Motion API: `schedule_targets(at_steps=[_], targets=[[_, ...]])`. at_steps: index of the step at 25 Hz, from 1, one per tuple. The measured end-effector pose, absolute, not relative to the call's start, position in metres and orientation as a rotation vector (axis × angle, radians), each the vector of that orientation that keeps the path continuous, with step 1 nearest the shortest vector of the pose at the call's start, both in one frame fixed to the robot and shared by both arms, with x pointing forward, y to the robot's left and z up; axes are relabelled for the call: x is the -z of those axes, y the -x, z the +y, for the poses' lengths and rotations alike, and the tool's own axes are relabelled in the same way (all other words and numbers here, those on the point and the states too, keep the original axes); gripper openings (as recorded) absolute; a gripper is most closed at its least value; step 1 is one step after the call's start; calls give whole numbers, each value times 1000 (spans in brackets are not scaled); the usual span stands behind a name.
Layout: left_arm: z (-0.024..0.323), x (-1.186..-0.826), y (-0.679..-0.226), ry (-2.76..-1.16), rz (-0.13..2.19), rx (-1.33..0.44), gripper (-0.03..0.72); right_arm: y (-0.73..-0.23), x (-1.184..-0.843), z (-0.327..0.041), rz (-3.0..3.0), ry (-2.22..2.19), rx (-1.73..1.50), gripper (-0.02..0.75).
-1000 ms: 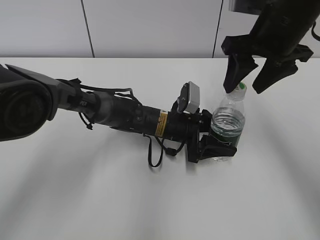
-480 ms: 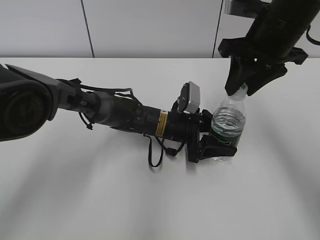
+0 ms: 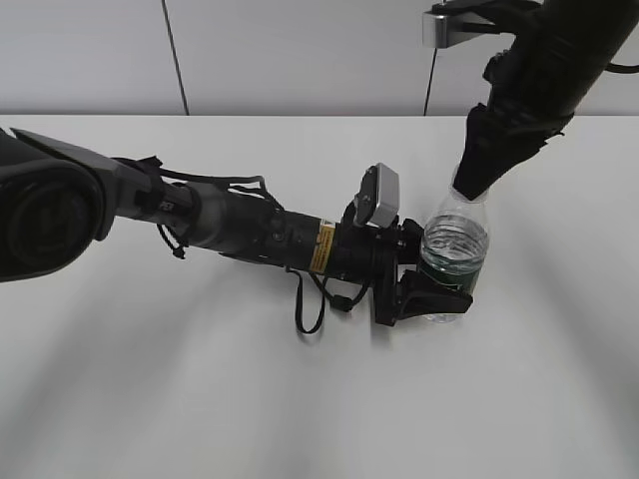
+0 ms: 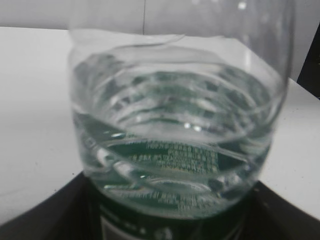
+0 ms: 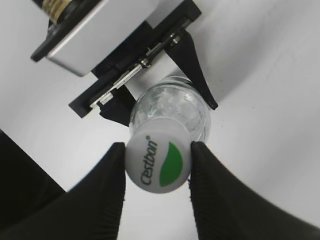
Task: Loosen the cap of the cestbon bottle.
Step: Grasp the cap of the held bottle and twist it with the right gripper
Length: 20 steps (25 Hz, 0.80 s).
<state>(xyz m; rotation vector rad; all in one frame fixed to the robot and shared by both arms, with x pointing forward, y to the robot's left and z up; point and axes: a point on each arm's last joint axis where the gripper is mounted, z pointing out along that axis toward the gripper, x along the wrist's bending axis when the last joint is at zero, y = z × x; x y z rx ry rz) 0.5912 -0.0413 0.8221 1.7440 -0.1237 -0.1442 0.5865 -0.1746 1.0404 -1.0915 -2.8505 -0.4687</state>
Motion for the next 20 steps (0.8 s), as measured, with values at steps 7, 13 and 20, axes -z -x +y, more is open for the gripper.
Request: schedule_targets(at_steps=[7, 13, 20], targets=[[-41, -822, -591, -1745, -134, 139, 519, -586, -1040, -174, -2967, 824, 481, 302], [-41, -822, -591, -1746, -133, 141, 519, -586, -1042, -171, -2704, 1297, 505, 596], [-41, -822, -591, -1746, -133, 141, 519, -581, -1061, -171, -2221, 1918, 559, 627]])
